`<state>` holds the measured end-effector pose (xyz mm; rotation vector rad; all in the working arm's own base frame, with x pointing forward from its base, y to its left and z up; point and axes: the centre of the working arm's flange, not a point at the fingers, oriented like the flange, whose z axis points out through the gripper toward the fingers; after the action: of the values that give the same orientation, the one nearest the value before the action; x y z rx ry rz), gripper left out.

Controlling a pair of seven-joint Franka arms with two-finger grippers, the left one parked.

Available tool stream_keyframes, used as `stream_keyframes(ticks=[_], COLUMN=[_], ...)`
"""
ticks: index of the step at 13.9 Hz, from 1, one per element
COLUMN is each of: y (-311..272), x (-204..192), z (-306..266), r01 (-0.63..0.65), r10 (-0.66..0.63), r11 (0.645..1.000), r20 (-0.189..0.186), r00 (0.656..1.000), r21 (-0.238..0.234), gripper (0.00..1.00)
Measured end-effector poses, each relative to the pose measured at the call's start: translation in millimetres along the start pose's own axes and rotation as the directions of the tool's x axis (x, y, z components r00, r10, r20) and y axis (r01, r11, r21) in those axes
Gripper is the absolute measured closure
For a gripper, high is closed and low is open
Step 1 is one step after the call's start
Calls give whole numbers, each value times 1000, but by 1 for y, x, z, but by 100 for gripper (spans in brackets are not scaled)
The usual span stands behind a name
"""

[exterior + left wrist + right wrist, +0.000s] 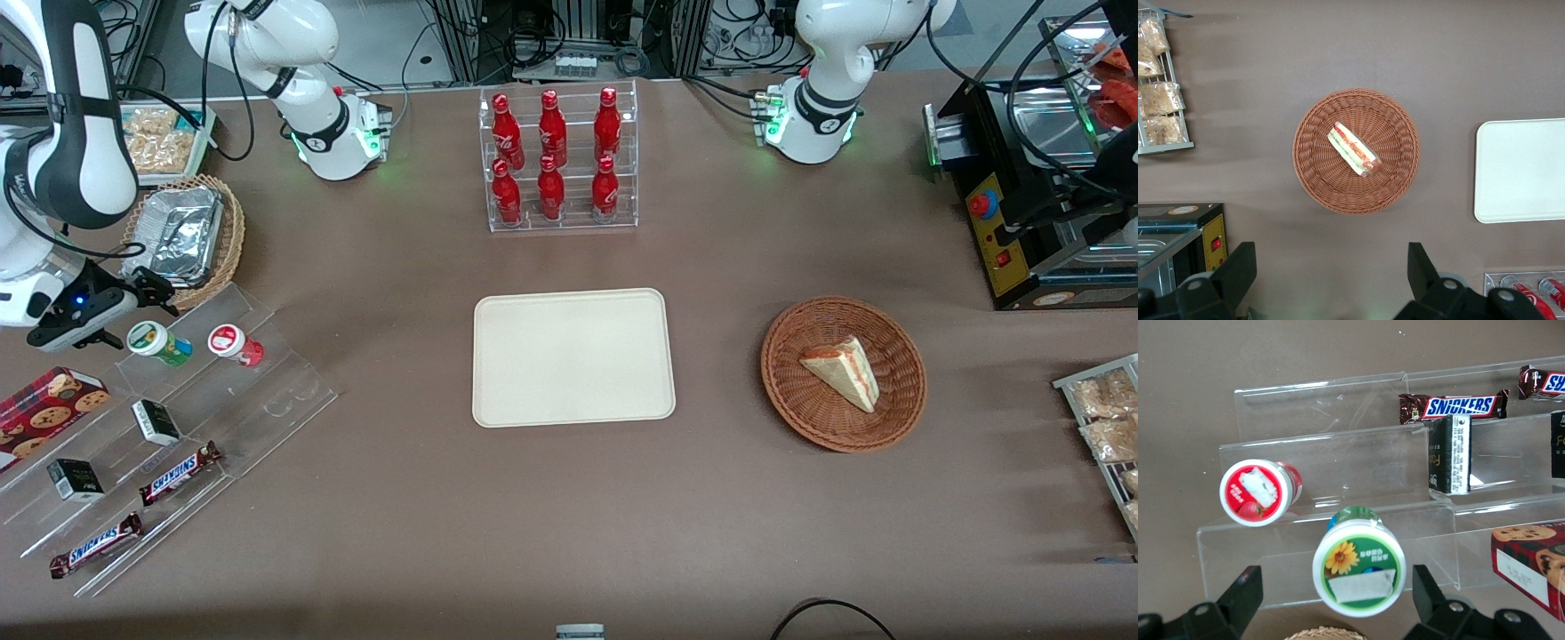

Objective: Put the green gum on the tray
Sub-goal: 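Close the right gripper around the green-and-white gum tub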

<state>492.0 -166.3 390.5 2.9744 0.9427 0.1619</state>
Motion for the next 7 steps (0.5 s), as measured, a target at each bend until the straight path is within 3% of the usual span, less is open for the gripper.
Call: stream_keyframes(ticks=[7], y=[5], x=[6], z=[16], r01=[3], r10=[-4], r11=[1000], r20=[-6], r00=[1000], r21=[-30], gripper=[0])
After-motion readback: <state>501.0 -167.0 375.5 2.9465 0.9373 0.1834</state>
